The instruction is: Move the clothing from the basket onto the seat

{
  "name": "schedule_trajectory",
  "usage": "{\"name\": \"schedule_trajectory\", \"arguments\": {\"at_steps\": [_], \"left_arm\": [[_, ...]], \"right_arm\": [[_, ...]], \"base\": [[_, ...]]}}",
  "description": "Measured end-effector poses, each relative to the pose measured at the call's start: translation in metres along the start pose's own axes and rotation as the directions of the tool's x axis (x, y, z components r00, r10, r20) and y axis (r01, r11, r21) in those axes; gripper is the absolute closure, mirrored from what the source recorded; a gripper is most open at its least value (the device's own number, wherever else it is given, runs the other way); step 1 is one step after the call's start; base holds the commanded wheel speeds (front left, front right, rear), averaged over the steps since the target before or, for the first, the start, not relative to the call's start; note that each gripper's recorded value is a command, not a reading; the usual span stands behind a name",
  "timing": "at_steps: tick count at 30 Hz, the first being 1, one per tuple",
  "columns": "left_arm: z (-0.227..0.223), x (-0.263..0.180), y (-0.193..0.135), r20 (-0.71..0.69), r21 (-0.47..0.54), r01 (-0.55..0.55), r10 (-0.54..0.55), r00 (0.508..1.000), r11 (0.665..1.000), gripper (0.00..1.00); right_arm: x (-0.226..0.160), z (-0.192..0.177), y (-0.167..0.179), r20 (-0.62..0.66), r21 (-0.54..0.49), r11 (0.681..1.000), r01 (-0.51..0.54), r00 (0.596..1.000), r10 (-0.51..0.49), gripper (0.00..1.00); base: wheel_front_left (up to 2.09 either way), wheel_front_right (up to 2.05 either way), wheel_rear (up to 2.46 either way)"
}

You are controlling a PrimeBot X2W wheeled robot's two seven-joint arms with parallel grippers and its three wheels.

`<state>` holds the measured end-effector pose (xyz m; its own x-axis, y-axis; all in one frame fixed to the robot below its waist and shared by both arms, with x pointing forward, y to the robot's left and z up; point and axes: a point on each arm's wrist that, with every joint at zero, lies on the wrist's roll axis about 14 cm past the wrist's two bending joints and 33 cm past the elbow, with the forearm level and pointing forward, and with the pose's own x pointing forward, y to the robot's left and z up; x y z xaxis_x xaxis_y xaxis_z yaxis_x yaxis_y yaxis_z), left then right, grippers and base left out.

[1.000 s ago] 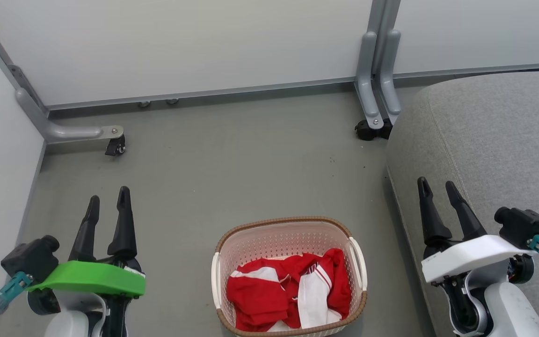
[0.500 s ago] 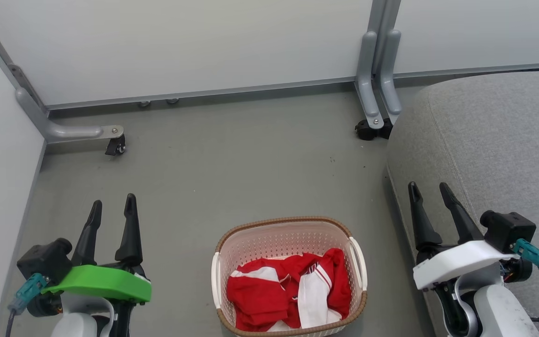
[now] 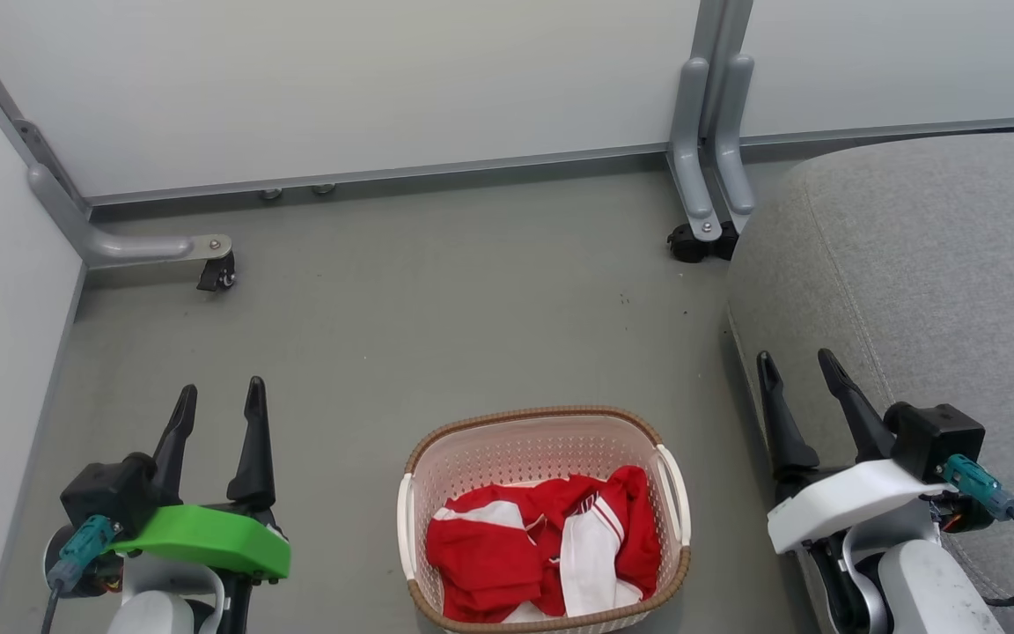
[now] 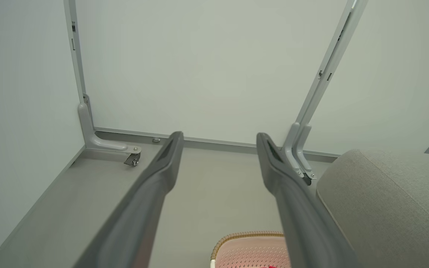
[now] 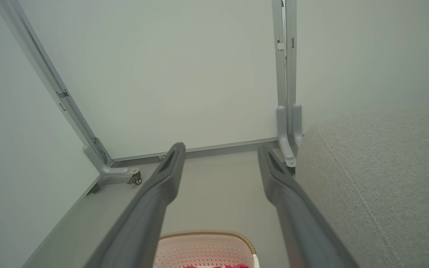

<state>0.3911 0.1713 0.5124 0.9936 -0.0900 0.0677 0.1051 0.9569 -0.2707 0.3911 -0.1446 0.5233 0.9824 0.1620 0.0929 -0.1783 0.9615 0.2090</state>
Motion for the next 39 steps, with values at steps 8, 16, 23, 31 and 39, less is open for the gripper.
{"name": "schedule_trajectory", "arguments": {"at_steps": [8,16,23,31,39], "left_arm": [[-0.006,0.0,0.004,-0.013,0.055,-0.004,0.004,1.0,0.998,0.0],[-0.012,-0.002,0.005,-0.028,0.107,0.003,0.0,1.0,0.994,0.0],[-0.016,-0.003,0.007,-0.041,0.151,0.006,0.0,0.999,0.989,0.0],[-0.017,-0.004,0.01,-0.042,0.194,0.003,0.005,0.999,0.981,0.0],[-0.022,-0.005,0.014,-0.057,0.199,-0.008,0.02,0.998,0.98,0.0]], "right_arm": [[0.0,-0.004,0.006,-0.012,-0.037,0.999,-0.018,1.0,0.018,0.0],[0.0,-0.007,0.009,-0.018,-0.07,0.997,-0.029,0.999,0.028,0.0],[0.0,-0.008,0.01,-0.017,-0.099,0.994,-0.035,0.999,0.033,0.0],[0.0,-0.008,0.009,-0.013,-0.124,0.992,-0.033,0.999,0.031,0.0],[0.0,-0.009,0.007,-0.015,-0.113,0.993,-0.024,1.0,0.022,0.0]], "base": [[0.0,0.0,0.0],[0.0,0.0,0.0],[0.0,0.0,0.0],[0.0,0.0,0.0],[0.0,0.0,0.0]]}}
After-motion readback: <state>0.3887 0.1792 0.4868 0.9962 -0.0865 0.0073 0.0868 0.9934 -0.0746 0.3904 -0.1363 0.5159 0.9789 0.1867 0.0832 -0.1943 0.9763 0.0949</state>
